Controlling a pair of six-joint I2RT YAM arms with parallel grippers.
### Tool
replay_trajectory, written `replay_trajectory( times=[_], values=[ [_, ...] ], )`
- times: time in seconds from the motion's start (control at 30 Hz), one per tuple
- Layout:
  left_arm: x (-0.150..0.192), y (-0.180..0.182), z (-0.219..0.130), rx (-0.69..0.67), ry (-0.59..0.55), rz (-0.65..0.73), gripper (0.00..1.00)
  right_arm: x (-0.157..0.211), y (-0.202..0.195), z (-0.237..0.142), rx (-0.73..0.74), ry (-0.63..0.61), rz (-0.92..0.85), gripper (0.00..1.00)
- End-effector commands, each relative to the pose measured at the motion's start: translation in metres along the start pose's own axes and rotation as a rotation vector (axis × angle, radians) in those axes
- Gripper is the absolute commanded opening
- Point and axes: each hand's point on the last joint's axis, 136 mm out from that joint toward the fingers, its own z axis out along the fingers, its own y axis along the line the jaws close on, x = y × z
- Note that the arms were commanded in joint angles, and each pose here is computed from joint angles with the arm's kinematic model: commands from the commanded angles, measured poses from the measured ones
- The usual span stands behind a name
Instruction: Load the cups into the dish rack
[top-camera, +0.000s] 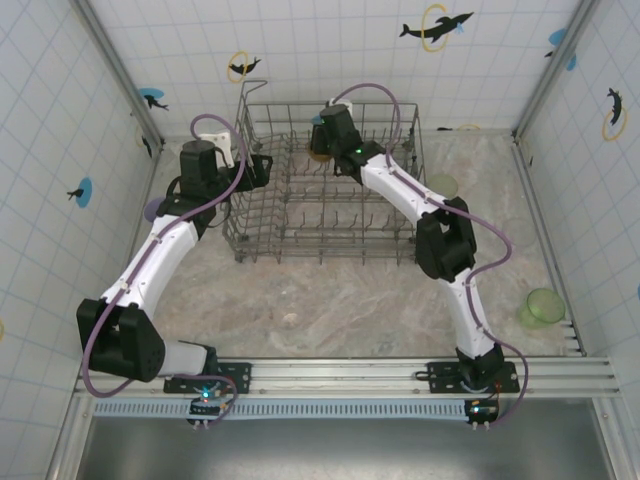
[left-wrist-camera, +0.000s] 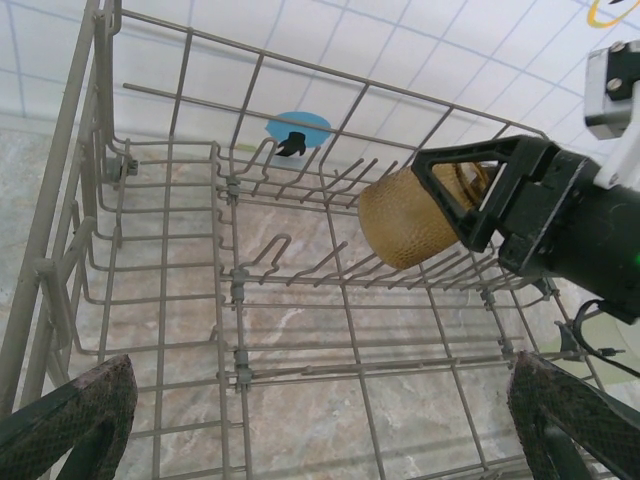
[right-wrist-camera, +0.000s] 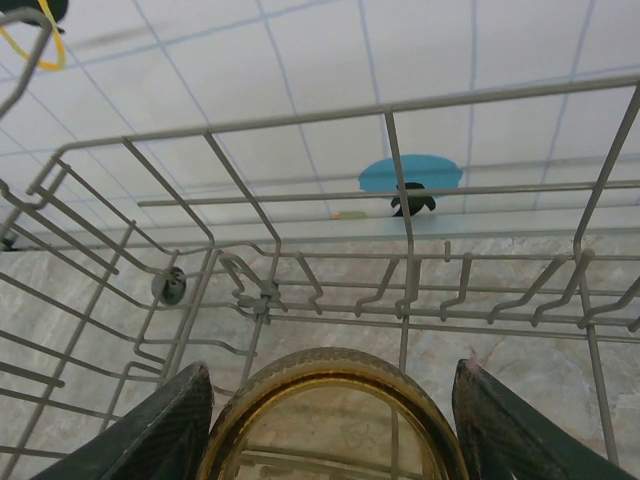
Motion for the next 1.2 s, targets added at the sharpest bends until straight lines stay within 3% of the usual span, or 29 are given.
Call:
replay_trajectory(
  times=[0.0,0.6,0.93,1.17],
  values=[
    [0.015,0.003,0.004,0.010,0.049,-0.023,0.97,0.002,0.003,0.010,0.008,-0.014,-0.013,0.46],
    [0.020,0.001,0.007,0.028,0.065,-0.040,0.97,0.023,0.009,0.030,-0.017,0.013,-0.008,0.46],
    [0.020,0.000,0.008,0.035,0.069,-0.045,0.98,0.052,0.010,0.053,-0.024,0.044,-0.052,0.49],
    [0.022,0.000,0.009,0.040,0.076,-0.048,0.97,0.061,0.011,0.059,-0.012,0.046,-0.092,0.60]
  ],
)
